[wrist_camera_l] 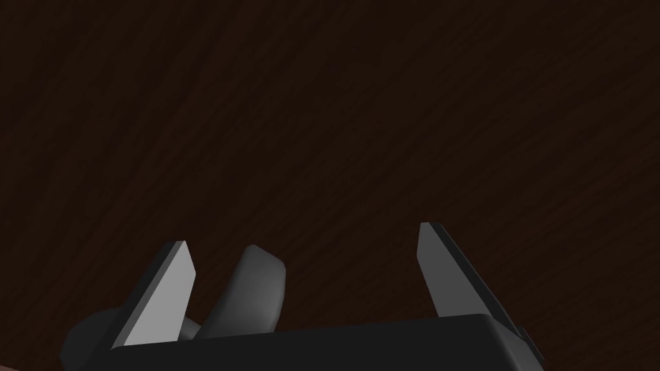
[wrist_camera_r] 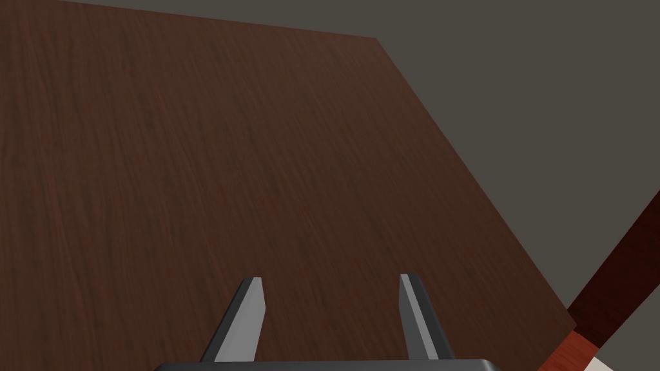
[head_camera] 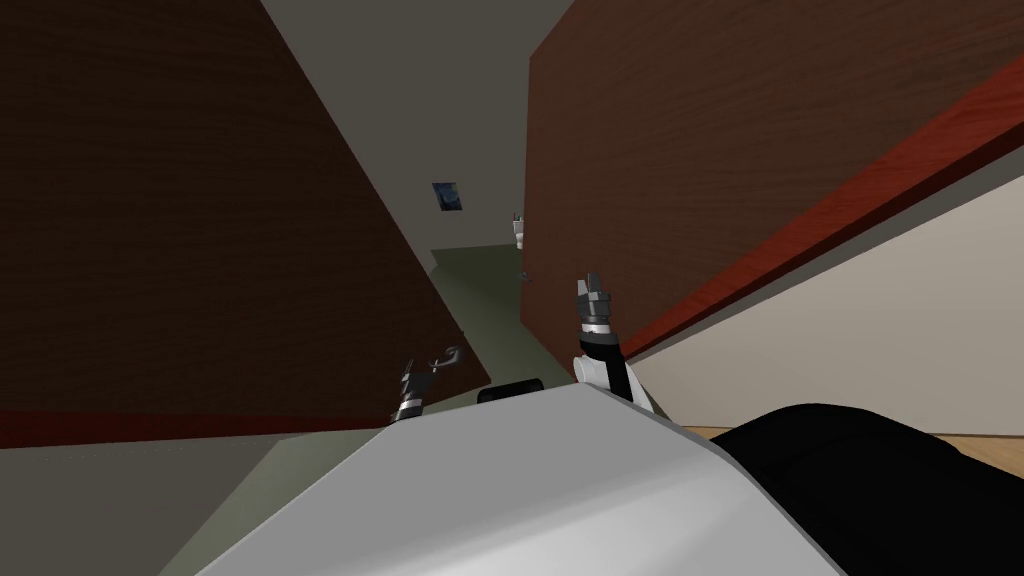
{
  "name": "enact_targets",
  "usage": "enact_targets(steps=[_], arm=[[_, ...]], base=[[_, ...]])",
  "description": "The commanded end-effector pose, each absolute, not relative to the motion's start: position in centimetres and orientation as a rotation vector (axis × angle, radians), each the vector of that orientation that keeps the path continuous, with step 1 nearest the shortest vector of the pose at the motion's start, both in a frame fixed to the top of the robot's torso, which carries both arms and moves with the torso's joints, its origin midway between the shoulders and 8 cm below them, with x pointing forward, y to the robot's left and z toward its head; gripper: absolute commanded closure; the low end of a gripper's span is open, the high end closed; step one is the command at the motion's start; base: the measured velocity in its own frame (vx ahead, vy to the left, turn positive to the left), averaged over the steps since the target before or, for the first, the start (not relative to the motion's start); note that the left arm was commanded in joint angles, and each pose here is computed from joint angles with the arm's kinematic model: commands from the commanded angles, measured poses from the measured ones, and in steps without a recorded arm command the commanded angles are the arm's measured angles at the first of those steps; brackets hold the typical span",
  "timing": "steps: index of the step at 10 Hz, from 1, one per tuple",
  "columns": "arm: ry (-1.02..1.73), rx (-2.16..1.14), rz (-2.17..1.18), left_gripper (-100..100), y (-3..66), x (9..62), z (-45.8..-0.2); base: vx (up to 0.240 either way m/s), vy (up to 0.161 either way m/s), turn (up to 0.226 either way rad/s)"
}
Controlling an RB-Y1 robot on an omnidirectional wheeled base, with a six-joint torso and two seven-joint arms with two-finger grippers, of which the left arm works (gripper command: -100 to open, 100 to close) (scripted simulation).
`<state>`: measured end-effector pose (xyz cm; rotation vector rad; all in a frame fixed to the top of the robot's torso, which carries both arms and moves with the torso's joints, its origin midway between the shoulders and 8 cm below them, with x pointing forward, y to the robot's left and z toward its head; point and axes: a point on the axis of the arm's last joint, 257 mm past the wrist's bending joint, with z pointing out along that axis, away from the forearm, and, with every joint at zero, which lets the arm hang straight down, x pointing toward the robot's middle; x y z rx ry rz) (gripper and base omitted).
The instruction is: Push the door open
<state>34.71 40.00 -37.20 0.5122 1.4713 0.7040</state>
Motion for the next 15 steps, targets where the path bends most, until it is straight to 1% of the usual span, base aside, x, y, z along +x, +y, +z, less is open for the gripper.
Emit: enact_targets(steps=[1,3,7,9,15], arm=[[1.445,0.509,0.730,100,41.0,35.0,-35.7],[1.445,0.509,0.730,100,41.0,35.0,-35.7],[1.460,0.405,0.675,100,42.0,35.0,-35.4],[1.468,0.311,0.631,100,43.0,34.9,-35.1],[1.472,0.244,0.588,100,43.5,34.8,-34.9]], base=[[0.000,0.000,0.000],[0.000,0.000,0.000],[0.017,0.008,-0.011],[0.037,0.019,-0.103],[0.012,0.000,-0.016]])
